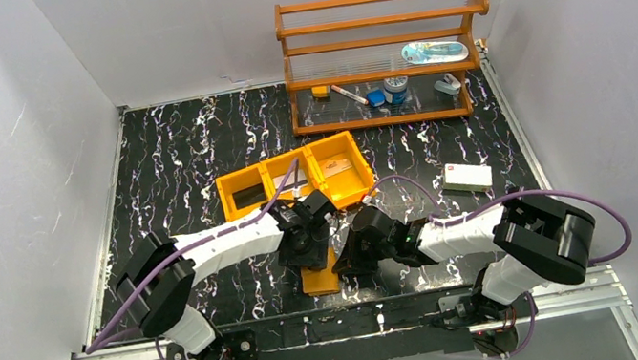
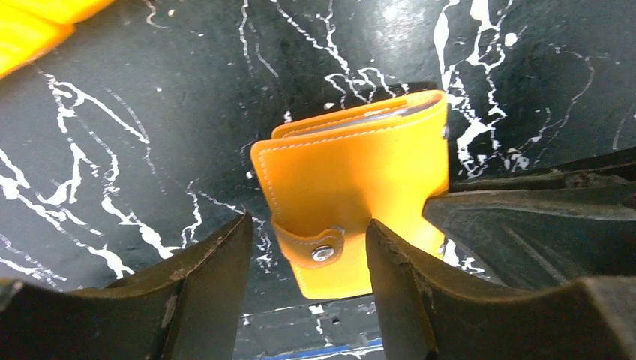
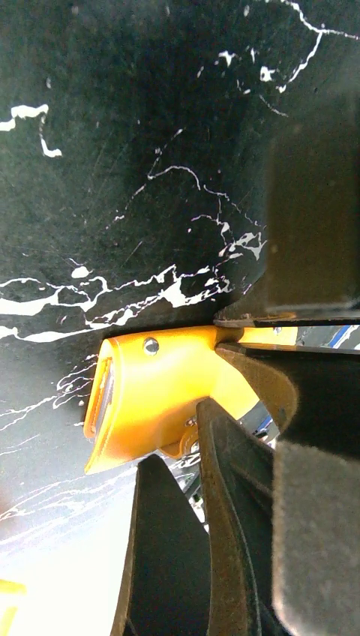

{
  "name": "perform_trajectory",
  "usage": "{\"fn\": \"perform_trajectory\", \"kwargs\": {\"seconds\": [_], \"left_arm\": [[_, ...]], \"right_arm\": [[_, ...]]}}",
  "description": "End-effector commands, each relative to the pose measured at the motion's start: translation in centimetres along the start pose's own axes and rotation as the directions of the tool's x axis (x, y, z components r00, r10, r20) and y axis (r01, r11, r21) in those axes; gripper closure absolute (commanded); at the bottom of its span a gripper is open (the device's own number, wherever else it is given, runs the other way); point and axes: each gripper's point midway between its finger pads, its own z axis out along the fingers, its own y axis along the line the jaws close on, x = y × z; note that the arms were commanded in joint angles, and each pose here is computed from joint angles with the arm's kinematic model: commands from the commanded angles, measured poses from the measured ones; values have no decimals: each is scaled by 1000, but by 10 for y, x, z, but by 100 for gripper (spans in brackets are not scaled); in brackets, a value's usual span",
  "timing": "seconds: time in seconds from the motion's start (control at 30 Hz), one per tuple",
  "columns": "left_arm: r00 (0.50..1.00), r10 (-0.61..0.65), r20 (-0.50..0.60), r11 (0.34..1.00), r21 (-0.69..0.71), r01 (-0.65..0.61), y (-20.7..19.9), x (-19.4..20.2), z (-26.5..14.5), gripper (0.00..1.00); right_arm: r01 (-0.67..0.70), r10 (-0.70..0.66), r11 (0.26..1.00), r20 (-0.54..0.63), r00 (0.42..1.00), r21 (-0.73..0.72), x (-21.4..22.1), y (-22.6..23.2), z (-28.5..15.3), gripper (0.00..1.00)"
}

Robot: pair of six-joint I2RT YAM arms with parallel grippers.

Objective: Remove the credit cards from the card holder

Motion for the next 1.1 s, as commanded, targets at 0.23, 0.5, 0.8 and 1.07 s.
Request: {"fn": "perform_trajectory", "kwargs": {"seconds": [0.23,0.5,0.8,1.07], "left_arm": [[1000,20,-7,986,-166,-21,40,11,-21,55],[1000,5,24,982,-188,0,48,11,-26,56],[1000,-14,26,997,-81,16,32,18,-9,69],[995,-51,84,998,-34,54,23,8,-3,83]], "right_arm": [[-7,-3,992,78,997,127,-14,-32,0,84],[-7,-2,992,74,997,128,-13,-32,0,84],[-6,-3,993,72,997,122,-13,-30,0,84],[-2,-5,993,63,998,116,-12,-29,1,84]]}}
